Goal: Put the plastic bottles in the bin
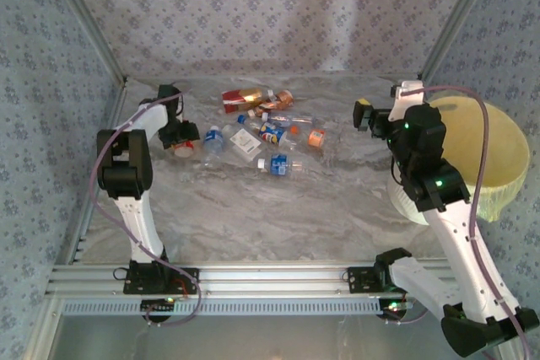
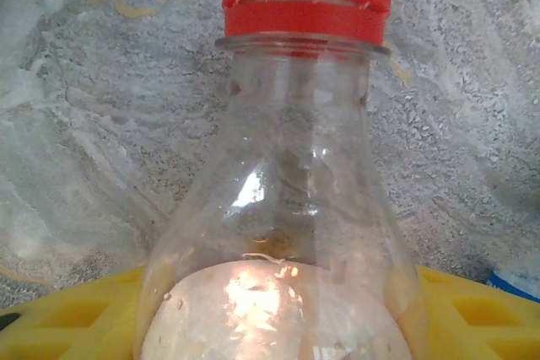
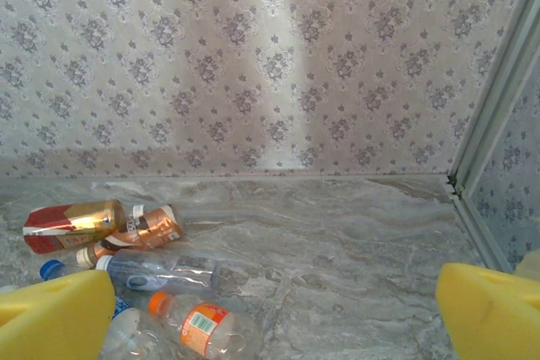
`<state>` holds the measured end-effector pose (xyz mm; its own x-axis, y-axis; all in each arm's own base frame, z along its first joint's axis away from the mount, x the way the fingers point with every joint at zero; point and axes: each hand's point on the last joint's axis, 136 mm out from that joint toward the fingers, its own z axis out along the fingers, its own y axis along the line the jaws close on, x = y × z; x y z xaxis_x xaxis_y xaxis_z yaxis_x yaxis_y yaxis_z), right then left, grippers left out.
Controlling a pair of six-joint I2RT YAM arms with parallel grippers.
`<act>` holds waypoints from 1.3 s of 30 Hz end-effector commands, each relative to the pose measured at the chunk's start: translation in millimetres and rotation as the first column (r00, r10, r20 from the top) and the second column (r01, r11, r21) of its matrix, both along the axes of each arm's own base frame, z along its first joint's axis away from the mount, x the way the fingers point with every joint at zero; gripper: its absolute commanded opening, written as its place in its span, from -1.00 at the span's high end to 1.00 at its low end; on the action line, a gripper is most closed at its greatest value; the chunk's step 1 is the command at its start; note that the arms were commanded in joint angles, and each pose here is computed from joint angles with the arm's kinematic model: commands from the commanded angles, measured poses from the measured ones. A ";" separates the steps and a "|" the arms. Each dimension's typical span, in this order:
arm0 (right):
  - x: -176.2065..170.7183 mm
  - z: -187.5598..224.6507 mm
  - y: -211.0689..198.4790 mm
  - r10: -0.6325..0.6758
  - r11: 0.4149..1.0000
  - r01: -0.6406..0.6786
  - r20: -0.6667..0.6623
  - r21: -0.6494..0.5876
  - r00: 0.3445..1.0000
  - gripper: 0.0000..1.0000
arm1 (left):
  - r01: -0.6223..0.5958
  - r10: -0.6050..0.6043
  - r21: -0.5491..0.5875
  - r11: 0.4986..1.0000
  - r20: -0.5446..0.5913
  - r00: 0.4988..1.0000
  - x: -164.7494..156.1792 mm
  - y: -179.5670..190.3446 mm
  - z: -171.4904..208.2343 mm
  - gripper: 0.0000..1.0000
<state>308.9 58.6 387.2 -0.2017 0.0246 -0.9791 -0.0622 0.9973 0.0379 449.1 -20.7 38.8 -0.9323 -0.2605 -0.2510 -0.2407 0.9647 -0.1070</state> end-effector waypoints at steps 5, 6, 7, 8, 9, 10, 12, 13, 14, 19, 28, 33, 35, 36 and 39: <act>-2.8 7.6 67.5 0.262 0.959 -0.269 0.081 0.089 0.962 -1.00 | -0.017 0.017 0.003 1.000 0.163 0.987 2.2 5.8 55.9 -0.09; -2.5 6.9 79.4 0.294 0.948 -0.302 0.089 0.102 0.952 -1.00 | -0.028 0.028 -0.005 1.000 0.206 0.978 3.0 5.6 71.3 -0.08; -0.6 5.3 88.6 0.312 0.940 -0.321 0.090 0.115 0.946 -1.00 | -0.035 0.038 -0.017 0.999 0.244 0.969 3.1 4.8 85.2 -0.09; 1.9 2.6 99.4 0.329 0.932 -0.339 0.090 0.128 0.940 -1.00 | -0.038 0.049 -0.044 0.998 0.292 0.955 3.2 1.4 102.4 -0.08; 4.5 0.3 109.5 0.344 0.925 -0.353 0.087 0.139 0.935 -1.00 | -0.037 0.060 -0.075 0.997 0.338 0.939 2.2 -2.7 119.9 -0.09; 7.3 -2.5 117.6 0.352 0.920 -0.361 0.083 0.154 0.932 -1.00 | -0.036 0.074 -0.106 0.994 0.377 0.923 1.4 -7.3 135.1 -0.09; 14.1 -10.0 137.0 0.370 0.900 -0.378 0.075 0.217 0.926 -1.00 | 0.002 0.088 -0.190 0.982 0.465 0.881 -2.4 -23.7 170.3 -0.09; 15.2 -13.9 147.9 0.397 0.883 -0.401 0.071 0.242 0.915 -1.00 | 0.025 0.093 -0.224 0.974 0.498 0.862 -4.7 -32.6 183.7 -0.09; 16.1 -19.4 162.8 0.438 0.858 -0.437 0.060 0.269 0.897 -1.00 | 0.067 0.092 -0.265 0.962 0.543 0.834 -8.0 -46.2 202.4 -0.10; 2.0 -29.2 234.5 0.666 0.690 -0.642 0.056 0.334 0.744 -1.00 | 0.349 0.028 -0.367 0.862 0.722 0.692 -33.8 -126.1 277.9 -0.11; -4.8 -40.0 292.2 0.749 0.585 -0.705 0.067 0.401 0.659 -1.00 | 0.610 -0.004 -0.407 0.680 0.830 0.558 -74.6 -224.2 341.2 -0.13; 14.1 -45.4 281.1 0.667 0.661 -0.617 0.042 0.426 0.744 -1.00 | 0.663 -0.025 -0.408 0.628 0.841 0.541 -87.7 -248.7 349.4 -0.14; 12.2 -42.5 286.3 0.696 0.634 -0.650 0.057 0.418 0.716 -0.99 | 0.667 -0.027 -0.411 0.622 0.840 0.542 -88.7 -251.8 350.4 -0.15; 7.4 -40.6 292.9 0.732 0.604 -0.688 0.064 0.402 0.679 -0.99 | 0.668 -0.029 -0.411 0.620 0.839 0.543 -88.1 -253.0 349.9 -0.15; 7.7 -40.4 302.7 0.763 0.588 -0.715 0.033 0.378 0.645 -0.96 | 0.673 -0.027 -0.417 0.611 0.838 0.544 -88.1 -256.3 349.8 -0.15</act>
<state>317.0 351.6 325.7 -0.4437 0.1349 -0.8860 -0.6967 0.5700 0.4357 361.2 -270.1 361.7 -0.5946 -0.3071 -0.7431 0.5193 0.5589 -0.6465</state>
